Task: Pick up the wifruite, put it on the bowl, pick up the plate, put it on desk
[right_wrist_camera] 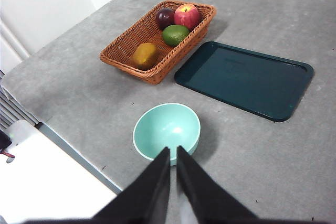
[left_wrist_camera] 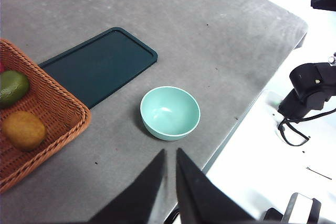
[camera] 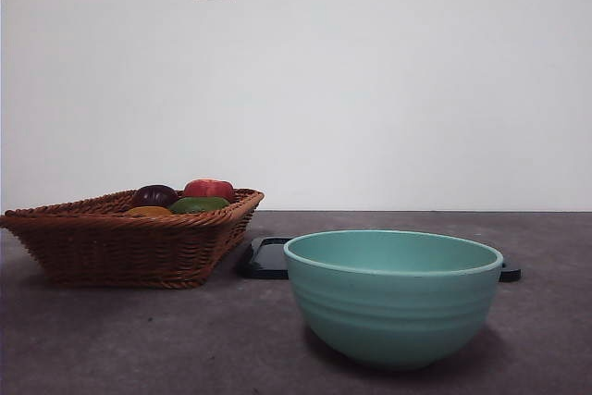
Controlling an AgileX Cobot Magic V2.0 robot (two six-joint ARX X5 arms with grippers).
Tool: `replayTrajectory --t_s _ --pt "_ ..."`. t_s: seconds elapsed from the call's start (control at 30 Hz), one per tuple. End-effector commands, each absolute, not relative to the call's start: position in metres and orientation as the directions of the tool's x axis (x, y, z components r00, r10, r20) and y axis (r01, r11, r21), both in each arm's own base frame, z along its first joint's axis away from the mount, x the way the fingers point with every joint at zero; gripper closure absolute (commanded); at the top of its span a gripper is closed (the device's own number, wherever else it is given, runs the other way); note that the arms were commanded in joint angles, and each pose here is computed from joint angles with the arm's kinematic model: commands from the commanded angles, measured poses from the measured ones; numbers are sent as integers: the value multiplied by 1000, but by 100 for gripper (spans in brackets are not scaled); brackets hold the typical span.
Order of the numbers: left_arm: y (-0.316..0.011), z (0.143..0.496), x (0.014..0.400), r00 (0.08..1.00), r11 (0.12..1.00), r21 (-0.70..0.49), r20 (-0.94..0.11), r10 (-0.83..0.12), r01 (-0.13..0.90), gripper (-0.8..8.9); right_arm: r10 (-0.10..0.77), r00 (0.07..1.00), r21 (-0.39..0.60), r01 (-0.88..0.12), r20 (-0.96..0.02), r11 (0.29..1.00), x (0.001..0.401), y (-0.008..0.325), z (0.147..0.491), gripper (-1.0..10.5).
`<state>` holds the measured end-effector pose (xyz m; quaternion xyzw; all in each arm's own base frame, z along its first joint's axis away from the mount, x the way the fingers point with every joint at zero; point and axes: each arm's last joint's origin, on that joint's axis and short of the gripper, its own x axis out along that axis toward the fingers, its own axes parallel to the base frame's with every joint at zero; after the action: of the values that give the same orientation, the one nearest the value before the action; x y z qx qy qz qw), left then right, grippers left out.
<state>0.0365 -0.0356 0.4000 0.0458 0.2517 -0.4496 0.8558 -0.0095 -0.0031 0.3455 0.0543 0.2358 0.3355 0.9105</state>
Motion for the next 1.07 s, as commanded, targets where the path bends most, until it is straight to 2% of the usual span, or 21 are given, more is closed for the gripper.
replayTrajectory --t_s 0.03,0.2,0.3,0.57,0.67,0.87,0.97,1.07 --pt "-36 404 36 464 576 -140 -454 -760 805 789 647 667 252 -598 -369 761 -11 -4 350 932" --pt "-36 403 36 468 580 -141 -455 -758 803 790 647 667 252 -598 -369 761 -11 -4 350 932" --pt "-34 403 37 496 610 -142 -455 -739 779 789 647 667 252 -598 -369 761 -11 -4 350 932" --pt "-26 381 48 649 779 -150 -470 -598 609 789 647 667 252 -599 -369 761 -11 -4 350 932" --pt "-22 359 57 743 830 -121 -388 -545 545 789 647 667 250 -599 -369 761 -11 -4 350 932" --pt "-16 296 82 893 902 -79 -125 -432 425 789 647 667 249 -599 -369 761 -11 -4 350 932" --pt "-11 263 91 955 953 -119 -77 -287 277 789 647 667 249 -599 -369 761 -11 -4 350 932" --pt "-7 231 97 980 970 -177 -79 -181 165 789 647 667 249 -599 -369 761 -11 -4 350 932"
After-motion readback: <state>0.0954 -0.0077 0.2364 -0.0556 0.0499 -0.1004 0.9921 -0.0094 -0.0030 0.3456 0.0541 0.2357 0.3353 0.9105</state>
